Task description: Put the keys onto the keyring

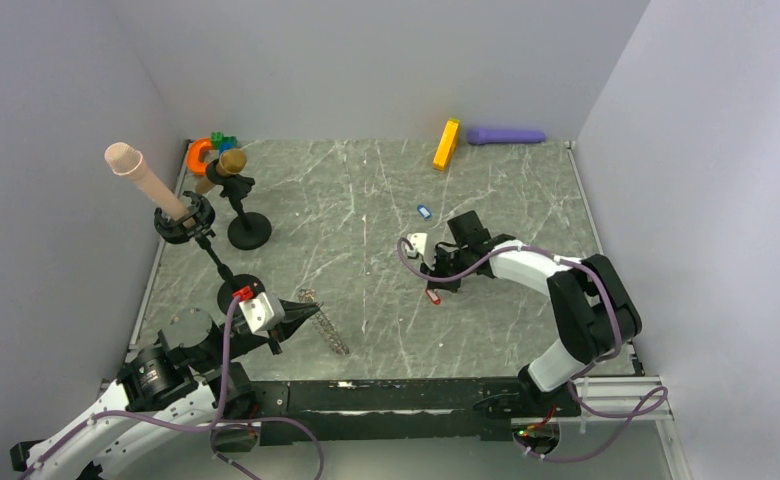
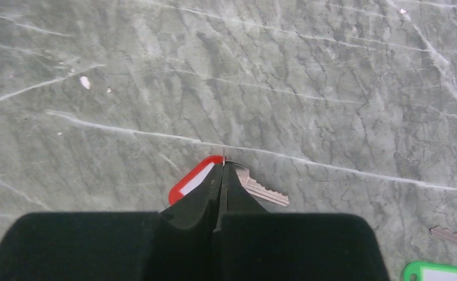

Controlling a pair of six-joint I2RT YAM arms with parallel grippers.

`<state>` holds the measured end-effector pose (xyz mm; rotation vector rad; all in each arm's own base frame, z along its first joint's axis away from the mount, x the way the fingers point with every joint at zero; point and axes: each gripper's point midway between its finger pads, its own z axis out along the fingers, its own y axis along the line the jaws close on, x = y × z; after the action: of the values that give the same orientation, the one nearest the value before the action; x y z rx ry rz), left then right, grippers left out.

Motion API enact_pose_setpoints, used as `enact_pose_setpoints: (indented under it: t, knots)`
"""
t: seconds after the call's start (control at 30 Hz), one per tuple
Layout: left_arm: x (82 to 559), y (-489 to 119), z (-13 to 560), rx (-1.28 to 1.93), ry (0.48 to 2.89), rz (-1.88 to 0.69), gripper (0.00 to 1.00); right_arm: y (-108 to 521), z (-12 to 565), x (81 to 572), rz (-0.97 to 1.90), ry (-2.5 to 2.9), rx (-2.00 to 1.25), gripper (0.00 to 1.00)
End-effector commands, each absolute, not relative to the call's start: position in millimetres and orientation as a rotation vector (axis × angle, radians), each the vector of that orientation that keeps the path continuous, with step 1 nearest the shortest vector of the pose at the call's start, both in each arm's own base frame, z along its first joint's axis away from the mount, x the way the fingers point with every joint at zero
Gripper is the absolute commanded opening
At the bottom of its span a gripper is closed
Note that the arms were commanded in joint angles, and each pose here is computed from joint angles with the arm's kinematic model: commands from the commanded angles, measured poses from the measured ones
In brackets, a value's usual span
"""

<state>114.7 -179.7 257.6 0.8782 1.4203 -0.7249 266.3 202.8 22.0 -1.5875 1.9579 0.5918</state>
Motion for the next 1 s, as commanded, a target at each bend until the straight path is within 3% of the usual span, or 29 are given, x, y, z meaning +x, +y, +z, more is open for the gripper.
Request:
enact_pose_setpoints:
  t: [0.0, 0.3, 0.57, 0.97]
  knots:
    - [115.9, -181.1, 284.3, 0.833, 1.351, -0.746, 0.00, 216.9, 65.6, 266.8, 0.676, 1.840, -1.585, 0.00]
    - [115.9, -183.7, 287.1, 0.840, 1.341, -0.751, 0.00, 244.6, 145.3, 252.2, 0.944, 1.675, -1.612, 0.00]
    - [114.5, -182.2, 293.0, 0.836, 1.320, -0.754, 0.00, 256.2, 250.8, 187.9, 1.298, 1.252, -1.713, 0.00]
    - [117.9, -194.6, 303.3, 0.868, 1.267, -0.754, 0.00, 271.7, 375.3, 148.2, 1.398, 0.868, -1.637, 0.00]
